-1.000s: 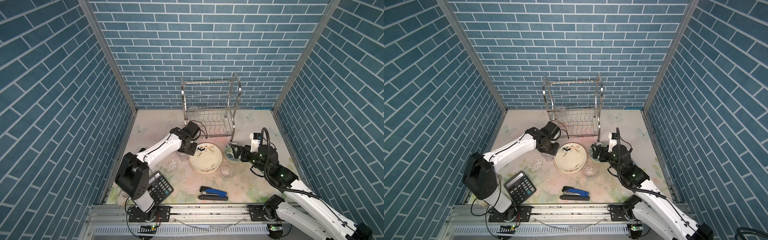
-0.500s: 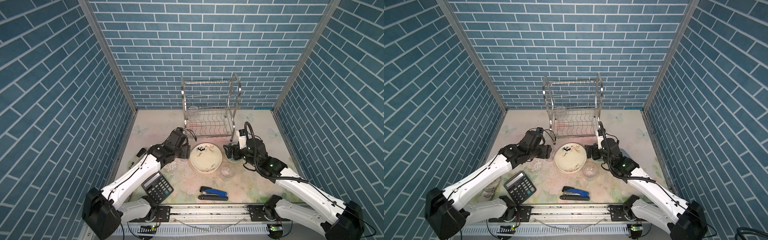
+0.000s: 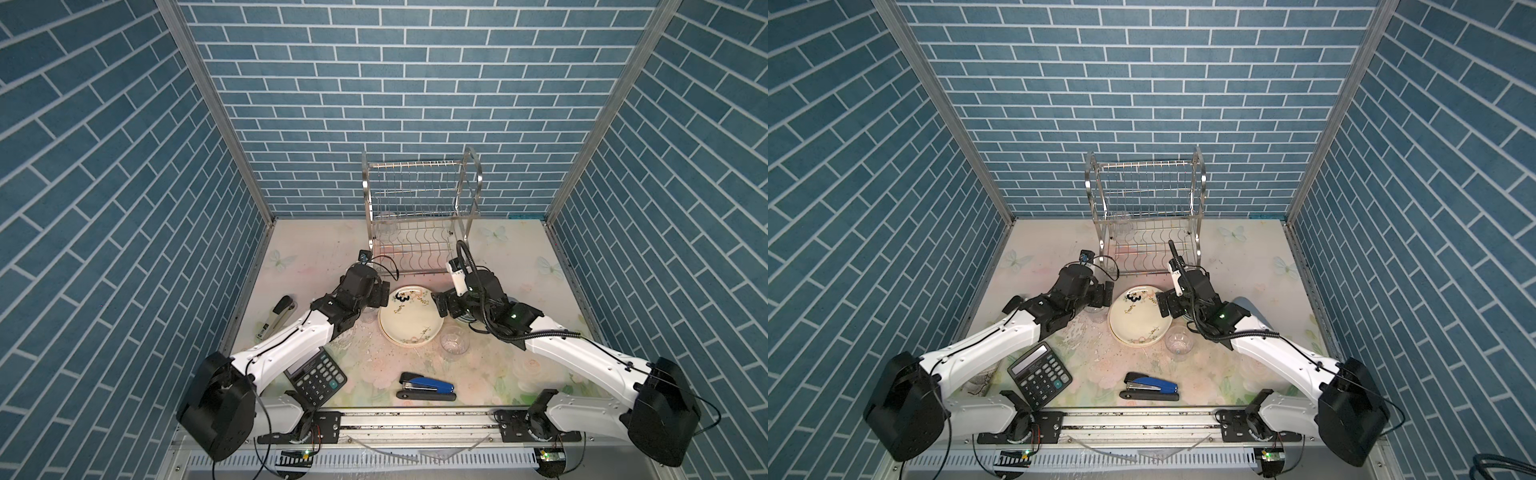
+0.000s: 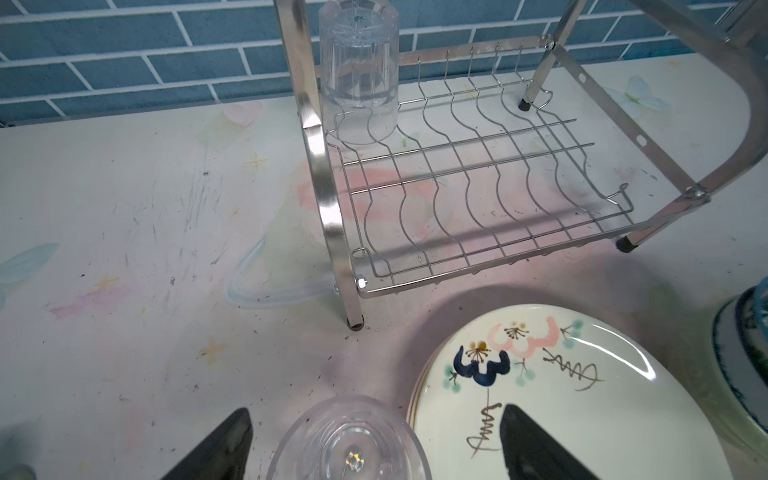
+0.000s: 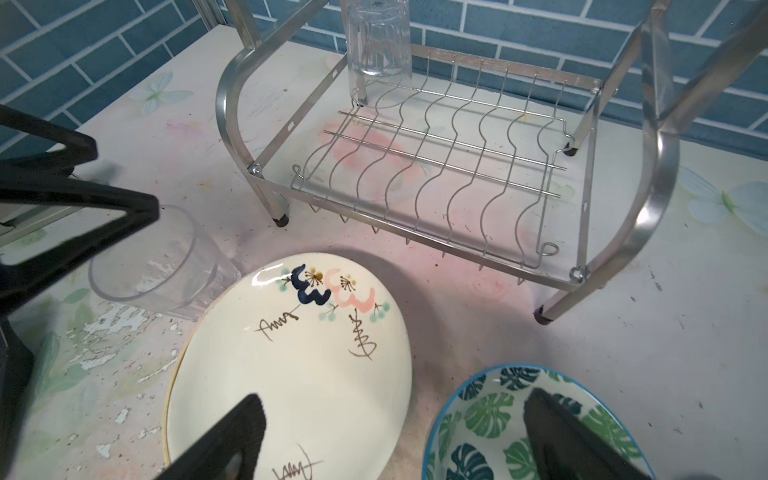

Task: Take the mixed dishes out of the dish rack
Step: 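Open the left gripper to release the cup while the right gripper moves toward the rack, then lower the right gripper over the last clear cup on the rack's lower shelf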

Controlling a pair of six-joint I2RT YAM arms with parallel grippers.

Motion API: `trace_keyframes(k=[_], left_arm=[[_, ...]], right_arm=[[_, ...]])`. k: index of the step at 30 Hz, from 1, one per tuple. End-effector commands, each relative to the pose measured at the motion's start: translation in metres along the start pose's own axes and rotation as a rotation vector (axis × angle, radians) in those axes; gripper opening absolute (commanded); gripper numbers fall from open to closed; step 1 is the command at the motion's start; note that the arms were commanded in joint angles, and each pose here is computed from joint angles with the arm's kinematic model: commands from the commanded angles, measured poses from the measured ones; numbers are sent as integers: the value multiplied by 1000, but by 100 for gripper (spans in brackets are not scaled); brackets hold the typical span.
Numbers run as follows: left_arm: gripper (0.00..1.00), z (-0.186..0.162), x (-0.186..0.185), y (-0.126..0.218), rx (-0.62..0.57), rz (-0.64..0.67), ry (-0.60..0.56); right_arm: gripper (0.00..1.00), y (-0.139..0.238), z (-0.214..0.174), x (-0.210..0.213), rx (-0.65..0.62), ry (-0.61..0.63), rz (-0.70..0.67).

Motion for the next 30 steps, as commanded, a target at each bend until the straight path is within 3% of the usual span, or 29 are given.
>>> trace_keyframes(k=[1,13,22,28,30], left_arm=[[94,20,6,-5,-75,1,6],[91,31,25,-28,-128,-19,69],[67,39,35,-58,-111,-69,137],[61,42,36,-69,-102,-97,151],[54,41,36,-72,-99,-95,150]], right_arm=[[99,-4,26,19,-93,32,97],[99,-40,34,28,-149,8,129],[99,-45,46,30,-222,9,125],[99,-53,50,31,-234,23,110],[99,-55,50,32,-237,26,113]])
Point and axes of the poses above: each gripper's point midway between its finger pads, its own y axis back along the fingers, its own x axis along the line the jaws close on, z = x × y, the point moved 7 cm from there along y, back along the fingers, and after that the axes turned 14 degrees about -y, right-handed, at the moved point
